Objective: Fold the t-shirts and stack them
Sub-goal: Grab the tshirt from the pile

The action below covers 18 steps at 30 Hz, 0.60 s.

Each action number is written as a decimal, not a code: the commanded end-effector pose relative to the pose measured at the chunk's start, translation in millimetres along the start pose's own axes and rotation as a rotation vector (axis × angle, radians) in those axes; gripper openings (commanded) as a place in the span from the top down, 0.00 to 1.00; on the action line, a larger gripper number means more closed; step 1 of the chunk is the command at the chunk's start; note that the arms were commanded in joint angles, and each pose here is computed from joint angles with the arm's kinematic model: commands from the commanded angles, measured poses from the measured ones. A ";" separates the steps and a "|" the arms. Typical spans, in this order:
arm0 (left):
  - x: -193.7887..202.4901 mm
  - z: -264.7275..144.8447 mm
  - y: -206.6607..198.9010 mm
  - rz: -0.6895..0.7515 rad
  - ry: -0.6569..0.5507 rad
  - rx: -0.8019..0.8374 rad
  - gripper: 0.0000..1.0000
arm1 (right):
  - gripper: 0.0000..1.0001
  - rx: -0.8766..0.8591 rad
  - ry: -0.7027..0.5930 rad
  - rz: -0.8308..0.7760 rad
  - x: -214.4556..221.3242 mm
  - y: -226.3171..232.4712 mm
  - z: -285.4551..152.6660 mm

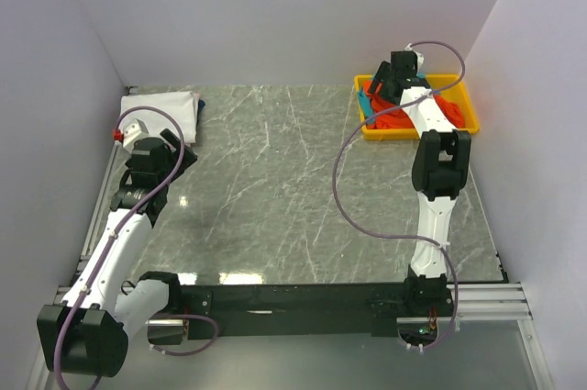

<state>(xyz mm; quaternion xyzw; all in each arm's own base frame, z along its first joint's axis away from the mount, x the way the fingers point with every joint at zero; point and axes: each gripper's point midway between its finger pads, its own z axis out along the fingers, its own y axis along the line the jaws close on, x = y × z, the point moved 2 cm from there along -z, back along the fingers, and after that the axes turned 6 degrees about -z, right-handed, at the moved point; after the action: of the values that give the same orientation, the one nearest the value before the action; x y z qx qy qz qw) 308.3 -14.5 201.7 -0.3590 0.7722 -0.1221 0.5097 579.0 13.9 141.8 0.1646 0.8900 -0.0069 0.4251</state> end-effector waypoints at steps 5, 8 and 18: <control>-14.5 -9.8 -7.0 -0.021 -0.029 -0.002 0.14 | 0.14 -0.020 0.026 0.020 3.5 5.5 26.0; -13.1 -12.8 -3.4 -0.029 -0.027 -0.013 0.14 | 0.16 -0.039 0.040 0.032 2.1 8.7 31.3; -11.8 -18.4 2.9 -0.039 -0.037 -0.022 0.14 | 0.59 -0.010 0.027 0.053 -5.8 4.6 24.1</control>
<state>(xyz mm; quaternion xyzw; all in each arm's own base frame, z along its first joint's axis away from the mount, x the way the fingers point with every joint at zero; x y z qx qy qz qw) 292.7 -9.7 202.0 -0.3755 0.7715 -0.1117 0.5012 597.6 18.9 99.8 0.1748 0.9053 0.0129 0.3869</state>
